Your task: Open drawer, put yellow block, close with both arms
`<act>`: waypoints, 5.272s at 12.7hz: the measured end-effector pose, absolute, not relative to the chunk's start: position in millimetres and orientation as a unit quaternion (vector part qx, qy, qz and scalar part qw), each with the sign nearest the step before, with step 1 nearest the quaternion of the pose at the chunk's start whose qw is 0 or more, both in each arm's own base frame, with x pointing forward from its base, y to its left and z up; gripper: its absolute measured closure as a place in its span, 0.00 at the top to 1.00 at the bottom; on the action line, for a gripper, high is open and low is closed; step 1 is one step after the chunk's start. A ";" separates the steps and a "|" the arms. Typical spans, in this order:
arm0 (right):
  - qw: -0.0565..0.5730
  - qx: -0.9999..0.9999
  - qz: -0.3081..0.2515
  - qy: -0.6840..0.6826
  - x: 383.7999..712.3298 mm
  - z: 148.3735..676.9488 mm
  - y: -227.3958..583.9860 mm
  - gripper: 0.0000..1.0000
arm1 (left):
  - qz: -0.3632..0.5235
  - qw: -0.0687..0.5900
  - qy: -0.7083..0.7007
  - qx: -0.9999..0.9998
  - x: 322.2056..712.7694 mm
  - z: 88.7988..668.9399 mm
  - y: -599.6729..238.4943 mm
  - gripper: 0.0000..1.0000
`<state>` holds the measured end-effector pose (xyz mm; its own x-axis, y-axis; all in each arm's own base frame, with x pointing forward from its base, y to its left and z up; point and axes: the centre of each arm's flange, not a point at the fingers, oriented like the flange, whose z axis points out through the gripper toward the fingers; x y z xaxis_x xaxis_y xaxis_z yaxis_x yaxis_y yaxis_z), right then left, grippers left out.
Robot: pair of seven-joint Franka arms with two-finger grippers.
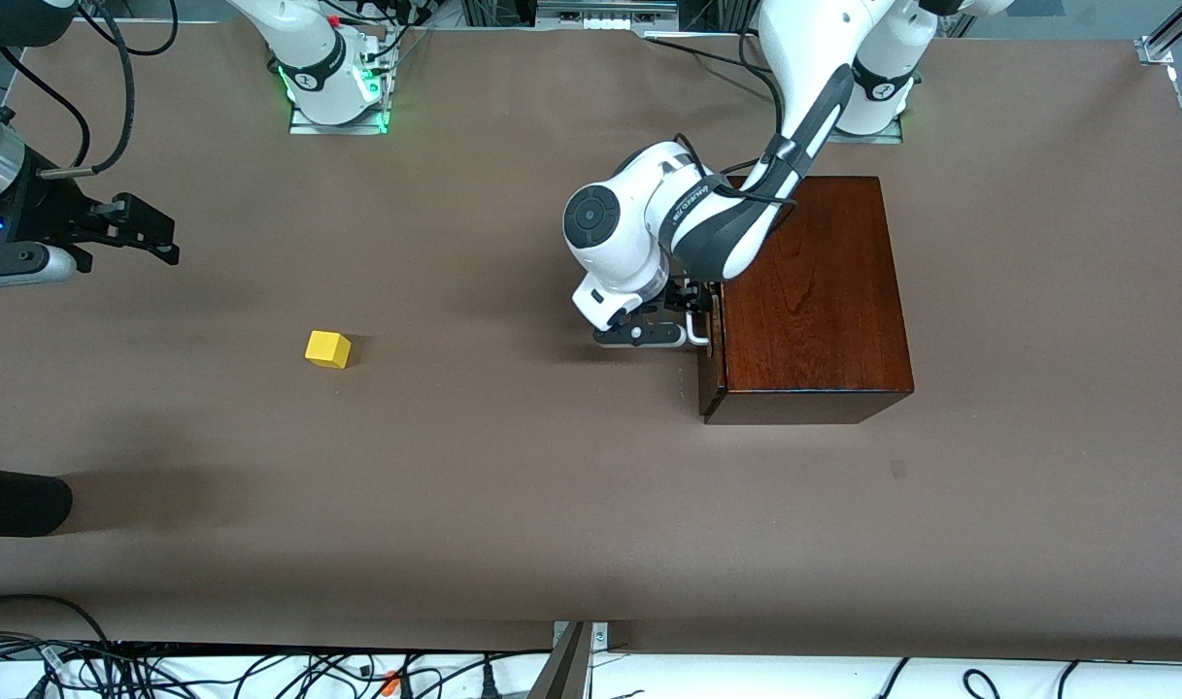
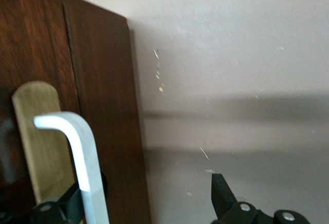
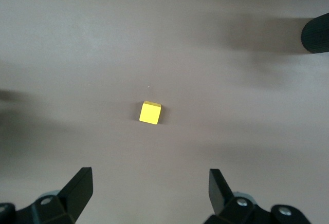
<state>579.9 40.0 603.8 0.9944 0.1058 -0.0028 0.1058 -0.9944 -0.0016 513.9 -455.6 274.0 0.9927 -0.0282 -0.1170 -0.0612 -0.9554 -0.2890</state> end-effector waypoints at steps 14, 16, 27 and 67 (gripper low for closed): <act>0.001 -0.999 0.001 -0.050 580.1 603.8 36.8 1.00 | 0.054 0.088 0.013 -0.995 506.0 282.5 -480.1 1.00; 0.001 -0.999 0.001 -0.050 580.2 603.8 36.2 1.00 | 0.051 0.086 0.016 -0.995 504.3 282.8 -483.2 1.00; 0.001 -0.999 0.001 -0.049 580.2 603.8 35.8 1.00 | 0.040 0.085 0.029 -0.995 499.0 283.5 -492.0 1.00; 0.007 -0.999 0.028 -0.020 633.5 345.0 45.5 1.00 | -0.011 0.020 0.027 -0.999 548.1 600.8 -41.2 1.00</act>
<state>633.5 45.5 345.0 0.9977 0.0406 -0.0552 0.0398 -0.9991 -0.0150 548.1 -41.2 600.8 0.9983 -0.0546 0.0213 -0.0537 -0.9977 -0.0406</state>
